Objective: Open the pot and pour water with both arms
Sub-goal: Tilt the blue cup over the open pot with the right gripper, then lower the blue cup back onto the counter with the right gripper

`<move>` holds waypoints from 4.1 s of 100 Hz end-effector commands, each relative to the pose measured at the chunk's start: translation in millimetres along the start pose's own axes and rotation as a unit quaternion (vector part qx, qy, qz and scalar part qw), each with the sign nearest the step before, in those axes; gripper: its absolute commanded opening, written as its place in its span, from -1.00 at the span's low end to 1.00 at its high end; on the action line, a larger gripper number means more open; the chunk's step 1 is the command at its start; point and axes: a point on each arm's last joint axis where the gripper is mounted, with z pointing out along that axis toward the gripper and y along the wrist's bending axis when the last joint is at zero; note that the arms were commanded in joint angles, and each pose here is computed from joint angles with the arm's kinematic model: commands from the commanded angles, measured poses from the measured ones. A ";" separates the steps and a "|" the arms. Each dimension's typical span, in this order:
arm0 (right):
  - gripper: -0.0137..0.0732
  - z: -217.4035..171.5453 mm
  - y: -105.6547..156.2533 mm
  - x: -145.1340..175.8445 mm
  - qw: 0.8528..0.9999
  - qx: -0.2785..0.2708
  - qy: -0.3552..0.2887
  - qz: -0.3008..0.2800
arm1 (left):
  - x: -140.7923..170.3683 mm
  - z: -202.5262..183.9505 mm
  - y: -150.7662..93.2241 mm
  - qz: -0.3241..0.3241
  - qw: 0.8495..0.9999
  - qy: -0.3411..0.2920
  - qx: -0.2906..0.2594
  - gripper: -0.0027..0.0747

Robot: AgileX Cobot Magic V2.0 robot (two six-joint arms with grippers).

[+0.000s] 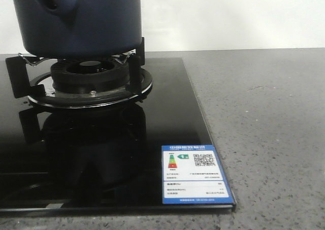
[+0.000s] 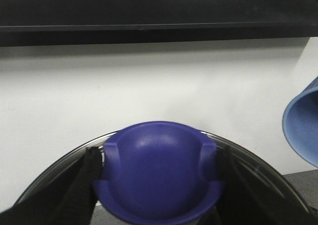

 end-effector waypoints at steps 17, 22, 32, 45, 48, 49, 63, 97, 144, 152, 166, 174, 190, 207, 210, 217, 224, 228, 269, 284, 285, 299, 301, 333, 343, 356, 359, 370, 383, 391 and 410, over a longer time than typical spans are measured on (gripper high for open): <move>0.09 -17.2 -32.2 9.4 0.999 0.051 0.002 -0.006 | -27.2 -8.9 4.4 -0.002 0.997 -0.077 -0.022 -0.02; 0.09 -17.2 -32.2 9.4 0.999 0.051 0.002 -0.006 | -27.2 -8.9 4.4 -0.002 0.997 -0.077 -0.022 -0.02; 0.09 -17.2 -32.2 9.4 0.999 0.051 0.002 -0.006 | -27.2 -8.9 4.4 -0.002 0.997 -0.077 -0.022 -0.02; 0.09 -17.2 -32.2 9.4 0.999 0.051 0.002 -0.006 | -27.2 -8.9 4.4 -0.002 0.997 -0.077 -0.022 -0.02; 0.09 -17.2 -32.2 9.4 0.999 0.051 0.002 -0.006 | -27.2 -8.9 4.4 -0.002 0.997 -0.077 -0.022 -0.02; 0.09 -17.2 -32.2 9.4 0.999 0.051 0.002 -0.006 | -27.2 -8.9 4.4 -0.002 0.997 -0.077 -0.022 -0.02; 0.09 -17.2 -32.2 9.4 0.999 0.051 0.002 -0.005 | -27.2 -8.9 4.4 -0.002 0.997 -0.077 -0.022 -0.02; 0.09 -16.9 -27.5 12.3 0.998 0.026 0.016 0.046 | -27.3 -9.0 4.5 -0.002 0.997 -0.078 -0.022 -0.02; 0.09 -31.6 -31.5 52.4 0.921 -0.016 0.063 0.383 | -27.6 -9.0 4.6 -0.002 0.997 -0.079 -0.023 -0.02; 0.09 -39.8 -37.2 66.8 0.895 -0.019 0.055 0.443 | -27.6 -9.0 4.6 -0.002 0.997 -0.079 -0.023 -0.02; 0.09 -54.4 -36.4 91.4 0.851 -0.017 0.035 0.523 | -27.6 -9.0 4.6 -0.002 0.997 -0.079 -0.023 -0.02; 0.09 -63.8 -30.8 102.6 0.826 -0.010 0.015 0.563 | -27.6 -9.0 4.6 -0.002 0.997 -0.079 -0.023 -0.02; 0.09 -85.4 -8.5 127.6 0.775 0.026 -0.018 0.632 | -27.6 -9.0 4.6 -0.002 0.997 -0.079 -0.023 -0.02; 0.09 -106.1 29.2 142.3 0.748 0.041 -0.038 0.661 | -27.6 -9.0 4.6 -0.002 0.997 -0.079 -0.023 -0.02; 0.09 -109.4 35.9 143.9 0.744 0.042 -0.040 0.666 | -27.6 -9.0 4.6 -0.002 0.997 -0.079 -0.023 -0.02; 0.09 -116.9 53.6 148.5 0.730 0.047 -0.043 0.681 | -27.6 -9.0 4.6 -0.002 0.997 -0.079 -0.023 -0.02; 0.09 -123.3 73.3 153.5 0.712 0.056 -0.046 0.698 | -27.6 -9.0 4.6 -0.002 0.997 -0.079 -0.023 -0.02; 0.09 -126.7 85.9 156.7 0.703 0.060 -0.044 0.707 | -27.6 -9.0 4.6 -0.002 0.997 -0.079 -0.023 -0.02; 0.09 -143.0 184.1 158.4 0.671 0.005 0.030 0.741 | -27.7 -9.0 4.7 -0.002 0.997 -0.080 -0.023 -0.02; 0.09 -136.2 198.2 156.8 0.673 -0.012 0.032 0.739 | -27.7 -9.0 4.7 -0.002 0.997 -0.080 -0.023 -0.02; 0.09 -135.8 198.6 156.7 0.672 -0.012 0.031 0.739 | -27.7 -9.0 4.7 -0.002 0.997 -0.080 -0.023 -0.02; 0.09 -127.0 207.2 155.6 0.666 -0.018 0.019 0.745 | -27.7 -9.0 4.7 -0.002 0.997 -0.080 -0.023 -0.02; 0.09 -125.9 209.3 155.6 0.665 -0.021 0.022 0.746 | -27.7 -9.0 4.7 -0.002 0.997 -0.080 -0.023 -0.02; 0.09 -119.7 216.7 154.6 0.660 -0.026 0.015 0.751 | -27.7 -9.0 4.7 -0.002 0.997 -0.080 -0.023 -0.02; 0.09 -119.7 217.8 154.8 0.660 -0.029 0.020 0.751 | -27.7 -9.0 4.7 -0.002 0.997 -0.080 -0.023 -0.02; 0.09 -119.9 220.0 155.2 0.659 -0.036 0.031 0.750 | -27.7 -9.0 4.7 -0.002 0.997 -0.080 -0.023 -0.02; 0.10 -120.0 220.5 155.3 0.659 -0.037 0.033 0.750 | -27.7 -9.0 4.7 -0.002 0.997 -0.080 -0.023 -0.02; 0.33 -120.1 221.3 155.4 0.659 -0.040 0.037 0.750 | -27.7 -9.0 4.7 -0.002 0.997 -0.080 -0.023 -0.02; 0.80 -120.0 221.2 155.4 0.659 -0.039 0.036 0.750 | -27.7 -9.0 4.2 -0.002 0.997 -0.080 -0.022 -0.02; 0.85 -121.9 221.2 155.0 0.659 -0.039 0.037 0.750 | -27.7 -9.0 3.8 -0.002 0.997 -0.080 -0.021 -0.02; 0.84 -138.2 214.5 151.2 0.663 -0.026 0.027 0.748 | -27.7 -9.0 3.8 -0.002 0.997 -0.080 -0.021 -0.02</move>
